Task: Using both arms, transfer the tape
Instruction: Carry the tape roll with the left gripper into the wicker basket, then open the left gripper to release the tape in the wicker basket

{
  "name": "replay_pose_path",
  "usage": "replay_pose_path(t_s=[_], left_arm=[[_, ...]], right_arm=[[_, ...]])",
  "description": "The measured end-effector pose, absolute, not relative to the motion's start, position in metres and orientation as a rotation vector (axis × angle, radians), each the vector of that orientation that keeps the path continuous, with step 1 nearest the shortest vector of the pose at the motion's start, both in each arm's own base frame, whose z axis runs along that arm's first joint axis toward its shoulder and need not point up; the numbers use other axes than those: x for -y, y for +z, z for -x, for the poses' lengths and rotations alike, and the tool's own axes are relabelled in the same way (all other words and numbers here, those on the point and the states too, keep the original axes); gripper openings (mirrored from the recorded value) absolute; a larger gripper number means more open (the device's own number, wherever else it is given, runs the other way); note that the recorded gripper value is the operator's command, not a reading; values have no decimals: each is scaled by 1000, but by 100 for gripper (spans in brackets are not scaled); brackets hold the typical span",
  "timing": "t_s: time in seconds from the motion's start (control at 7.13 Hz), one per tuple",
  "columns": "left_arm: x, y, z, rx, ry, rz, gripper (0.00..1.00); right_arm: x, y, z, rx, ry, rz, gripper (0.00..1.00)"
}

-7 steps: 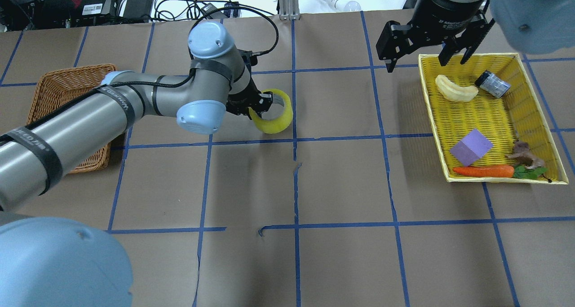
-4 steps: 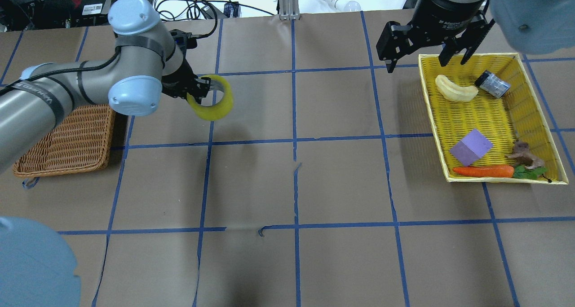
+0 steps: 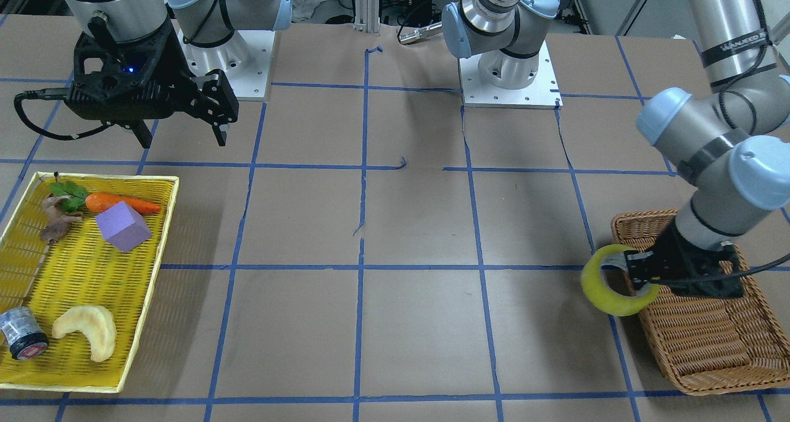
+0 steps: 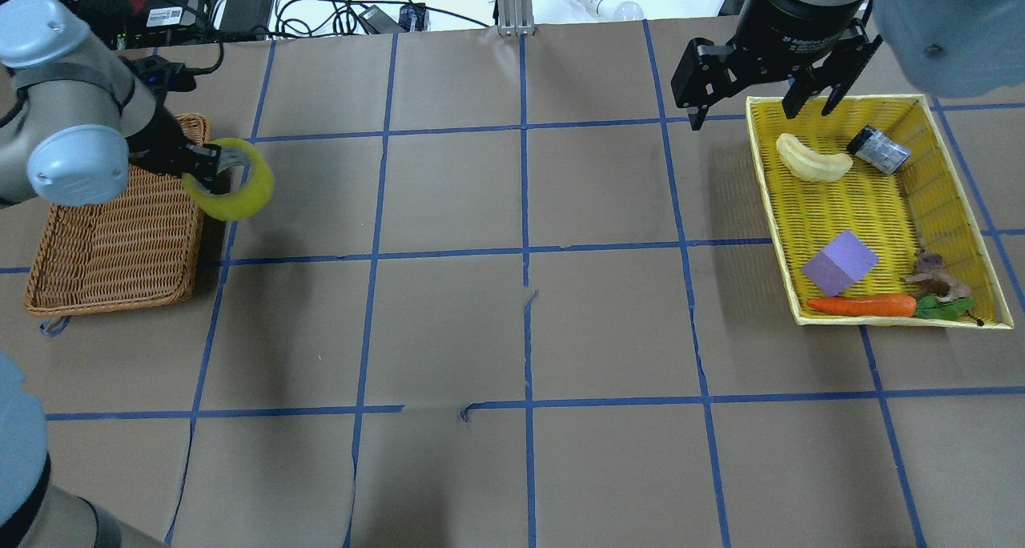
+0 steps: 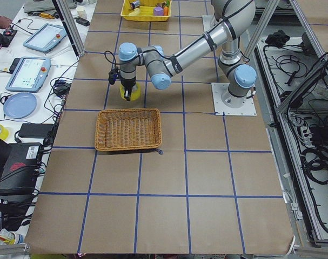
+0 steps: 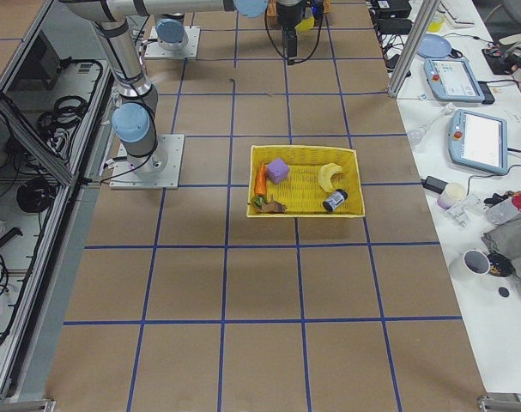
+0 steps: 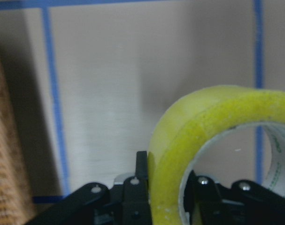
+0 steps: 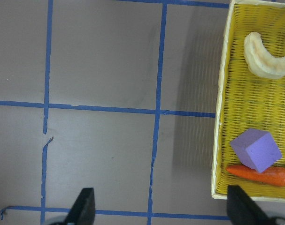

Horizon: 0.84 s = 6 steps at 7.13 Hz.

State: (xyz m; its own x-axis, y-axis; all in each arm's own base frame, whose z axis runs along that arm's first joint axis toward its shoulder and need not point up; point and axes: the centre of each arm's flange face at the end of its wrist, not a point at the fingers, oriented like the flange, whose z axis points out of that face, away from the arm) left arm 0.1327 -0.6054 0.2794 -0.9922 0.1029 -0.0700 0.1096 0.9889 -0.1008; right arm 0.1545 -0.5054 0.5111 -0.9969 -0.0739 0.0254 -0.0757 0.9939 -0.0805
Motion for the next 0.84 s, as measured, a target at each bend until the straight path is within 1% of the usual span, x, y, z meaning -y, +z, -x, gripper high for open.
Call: replay_pose_path(t_s=[0.28,0.42,0.56,0.84], left_arm=[[580,269,-228,-3063,-140,-244,0],[573,260,-250,-3071,-130,-253,0],[572,248,-260,-3081,-132,-257,99],[578,231,-269,-3077,-173,-252,100]], right_arm=[[505,511,-155,3115,128,-116,100],[505,511,-155,3114,127,-115,100],[505,511,-155,3114,124,-114,100],[505,511,-155,3114,123,-113,100]])
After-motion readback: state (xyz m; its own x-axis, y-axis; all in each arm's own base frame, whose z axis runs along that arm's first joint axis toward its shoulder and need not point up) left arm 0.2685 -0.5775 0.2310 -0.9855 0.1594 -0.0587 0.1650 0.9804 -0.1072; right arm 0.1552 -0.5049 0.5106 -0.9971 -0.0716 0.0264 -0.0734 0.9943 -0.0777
